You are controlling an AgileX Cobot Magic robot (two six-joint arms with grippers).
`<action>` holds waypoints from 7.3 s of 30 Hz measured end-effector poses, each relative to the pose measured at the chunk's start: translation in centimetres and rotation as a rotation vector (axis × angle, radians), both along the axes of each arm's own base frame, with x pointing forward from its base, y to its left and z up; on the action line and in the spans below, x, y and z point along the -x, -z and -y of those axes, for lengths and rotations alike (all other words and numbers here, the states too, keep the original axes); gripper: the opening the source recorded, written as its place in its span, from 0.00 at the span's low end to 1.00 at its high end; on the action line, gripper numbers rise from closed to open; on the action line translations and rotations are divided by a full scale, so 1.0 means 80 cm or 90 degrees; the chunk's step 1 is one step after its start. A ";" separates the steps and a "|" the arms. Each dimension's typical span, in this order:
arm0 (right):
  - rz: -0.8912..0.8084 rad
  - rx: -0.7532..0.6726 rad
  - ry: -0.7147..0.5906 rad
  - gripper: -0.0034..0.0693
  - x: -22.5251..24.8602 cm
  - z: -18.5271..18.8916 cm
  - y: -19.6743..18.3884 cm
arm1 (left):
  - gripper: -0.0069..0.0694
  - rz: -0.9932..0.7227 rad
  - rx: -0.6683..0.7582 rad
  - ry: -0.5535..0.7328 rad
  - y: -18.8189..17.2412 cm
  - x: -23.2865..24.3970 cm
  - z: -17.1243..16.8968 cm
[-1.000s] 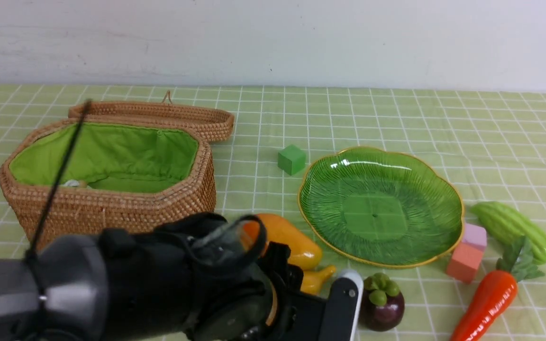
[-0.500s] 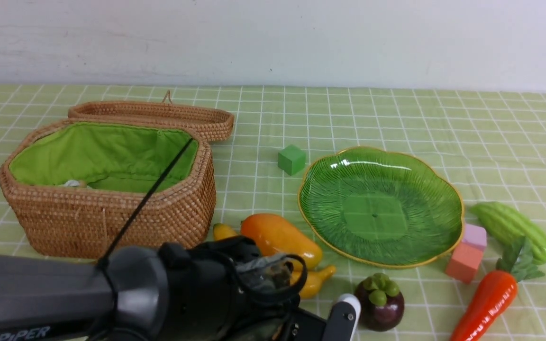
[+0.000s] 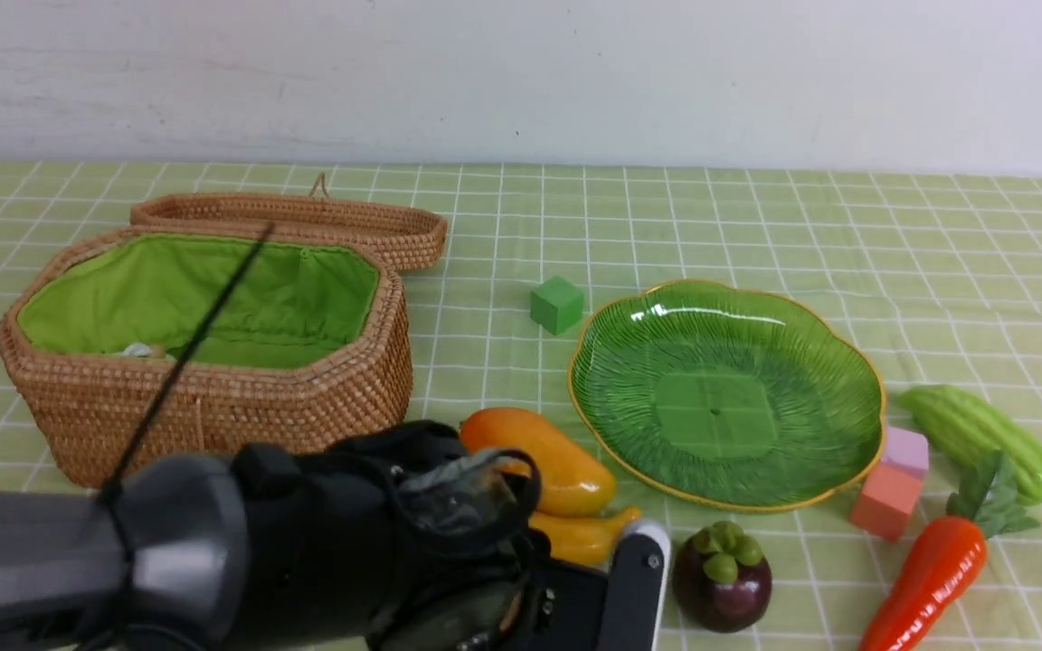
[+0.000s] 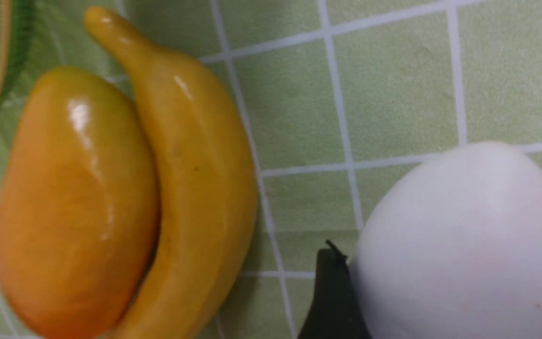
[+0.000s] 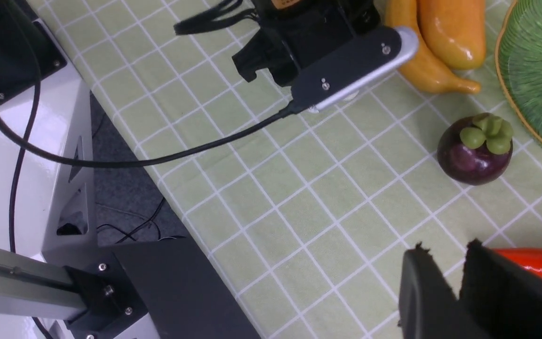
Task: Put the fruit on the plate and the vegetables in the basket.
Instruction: Take a daikon with your left arm and place it on the basket on the left, then use the left arm to grab a banana and put it into the right plate, then grab the mango with your left arm and place it on the right plate
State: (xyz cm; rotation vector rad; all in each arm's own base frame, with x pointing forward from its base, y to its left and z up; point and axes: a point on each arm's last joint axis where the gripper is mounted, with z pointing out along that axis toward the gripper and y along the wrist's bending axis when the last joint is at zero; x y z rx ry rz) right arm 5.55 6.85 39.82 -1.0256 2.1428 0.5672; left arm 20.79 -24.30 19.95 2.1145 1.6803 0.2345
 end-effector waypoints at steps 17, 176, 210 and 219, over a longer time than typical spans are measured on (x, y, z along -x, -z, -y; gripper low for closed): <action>0.172 -0.153 0.088 0.25 -0.027 -0.006 -0.034 | 0.72 0.223 0.173 -0.288 -0.154 -0.098 -0.127; 0.132 -0.021 0.235 0.32 -0.037 0.021 -0.016 | 0.80 -0.096 0.438 -0.169 -0.100 -0.194 0.119; 0.104 0.037 0.208 0.34 -0.032 0.024 -0.007 | 0.94 -0.084 0.015 -0.053 -0.016 -0.155 0.044; 0.102 0.038 0.208 0.34 -0.032 0.024 -0.007 | 0.80 -0.098 -0.020 -0.070 0.036 -0.174 0.041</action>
